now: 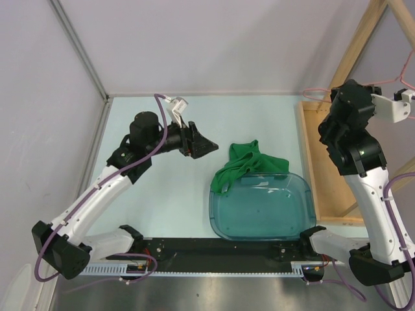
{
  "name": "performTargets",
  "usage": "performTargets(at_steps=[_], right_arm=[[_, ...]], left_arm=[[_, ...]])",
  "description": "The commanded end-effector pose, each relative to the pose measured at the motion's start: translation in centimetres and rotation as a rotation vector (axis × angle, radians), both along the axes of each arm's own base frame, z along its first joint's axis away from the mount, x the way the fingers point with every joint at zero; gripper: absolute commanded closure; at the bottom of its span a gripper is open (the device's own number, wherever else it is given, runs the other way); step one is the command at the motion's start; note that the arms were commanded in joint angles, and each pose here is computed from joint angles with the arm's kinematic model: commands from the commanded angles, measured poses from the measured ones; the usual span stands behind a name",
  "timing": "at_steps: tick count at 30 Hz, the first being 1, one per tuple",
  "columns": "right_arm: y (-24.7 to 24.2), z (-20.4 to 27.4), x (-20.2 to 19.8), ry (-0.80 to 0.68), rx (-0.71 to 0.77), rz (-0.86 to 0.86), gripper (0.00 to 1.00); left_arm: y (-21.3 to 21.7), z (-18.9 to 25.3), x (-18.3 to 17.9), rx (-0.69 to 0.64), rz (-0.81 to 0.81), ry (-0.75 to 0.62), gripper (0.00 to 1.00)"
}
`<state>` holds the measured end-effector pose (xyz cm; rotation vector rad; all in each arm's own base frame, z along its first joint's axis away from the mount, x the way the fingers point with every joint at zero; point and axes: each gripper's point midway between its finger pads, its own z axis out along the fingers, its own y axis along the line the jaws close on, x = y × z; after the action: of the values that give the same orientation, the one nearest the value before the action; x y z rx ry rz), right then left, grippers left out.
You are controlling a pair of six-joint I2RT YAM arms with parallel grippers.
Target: Remove the tank top from the hanger
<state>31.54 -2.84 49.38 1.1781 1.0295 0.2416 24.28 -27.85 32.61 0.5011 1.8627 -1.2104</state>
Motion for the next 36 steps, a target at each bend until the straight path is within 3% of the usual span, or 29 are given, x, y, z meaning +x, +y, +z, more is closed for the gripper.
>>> performTargets(at_steps=[1, 15, 26, 27, 32, 33, 35, 36], right_arm=[[-2.3, 0.8, -2.1, -0.061, 0.089, -0.130, 1.00], [-5.5, -1.2, -3.9, -0.095, 0.229, -0.153, 1.00], [-4.2, -3.7, -3.8, -0.050, 0.243, -0.049, 0.99], [-4.1, -3.8, -3.8, -0.046, 0.235, -0.037, 0.97], [-3.4, -4.2, -4.4, -0.003, 0.194, 0.018, 0.66], [-3.4, -3.9, -4.8, -0.006, 0.191, 0.027, 0.56], [-3.3, -4.4, -5.4, 0.022, 0.172, 0.039, 0.50], [-3.2, -4.3, -6.0, 0.022, 0.166, 0.054, 0.41]], left_arm=[[0.5, 0.4, -0.7, 0.005, 0.000, -0.037, 0.21], [0.8, -0.5, -1.0, 0.024, 0.001, -0.024, 0.22], [0.9, -1.0, -1.4, 0.032, -0.011, -0.019, 0.21], [0.8, -1.1, -1.4, 0.034, -0.013, -0.015, 0.21], [0.8, -2.1, -0.7, 0.056, 0.005, -0.006, 0.17], [0.7, -2.3, -0.5, 0.061, 0.008, -0.003, 0.16], [0.6, -2.5, -0.3, 0.067, 0.010, 0.002, 0.16], [0.6, -2.7, 0.0, 0.074, 0.013, 0.001, 0.15]])
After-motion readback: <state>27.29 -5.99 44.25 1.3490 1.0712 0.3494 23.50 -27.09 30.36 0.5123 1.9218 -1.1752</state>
